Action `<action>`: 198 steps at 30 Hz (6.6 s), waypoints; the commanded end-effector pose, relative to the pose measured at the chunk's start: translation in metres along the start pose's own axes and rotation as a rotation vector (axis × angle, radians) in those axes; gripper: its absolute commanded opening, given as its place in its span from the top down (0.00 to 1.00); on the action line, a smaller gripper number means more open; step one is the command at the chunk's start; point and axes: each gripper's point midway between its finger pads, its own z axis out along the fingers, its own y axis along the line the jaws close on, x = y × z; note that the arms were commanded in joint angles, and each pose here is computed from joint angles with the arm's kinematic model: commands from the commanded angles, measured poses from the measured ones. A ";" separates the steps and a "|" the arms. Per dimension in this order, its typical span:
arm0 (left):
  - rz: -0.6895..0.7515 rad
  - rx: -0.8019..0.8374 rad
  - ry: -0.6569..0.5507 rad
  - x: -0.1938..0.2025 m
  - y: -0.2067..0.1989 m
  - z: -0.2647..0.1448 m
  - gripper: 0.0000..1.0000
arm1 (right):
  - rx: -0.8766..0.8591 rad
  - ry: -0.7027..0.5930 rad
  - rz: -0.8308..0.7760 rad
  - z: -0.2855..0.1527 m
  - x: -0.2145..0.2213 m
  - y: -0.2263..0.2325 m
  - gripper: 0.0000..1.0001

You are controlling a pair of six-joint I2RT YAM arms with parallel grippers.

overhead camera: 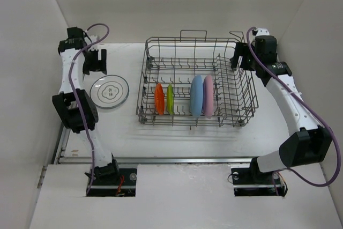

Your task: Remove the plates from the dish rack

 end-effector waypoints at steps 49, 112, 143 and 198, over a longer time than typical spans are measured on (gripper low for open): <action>0.494 0.471 0.122 0.051 -0.303 -0.091 1.00 | 0.119 -0.010 0.030 -0.021 0.020 -0.027 0.11; 0.469 0.489 0.430 0.168 -0.075 0.012 1.00 | 0.110 0.039 0.015 -0.002 0.034 -0.026 0.11; 0.748 0.480 -0.039 0.035 -0.256 -0.128 0.29 | 0.122 0.007 0.009 -0.008 0.016 -0.026 0.11; 0.147 0.691 -0.189 -0.014 -0.200 -0.190 1.00 | 0.172 0.076 -0.018 0.050 0.020 -0.030 0.56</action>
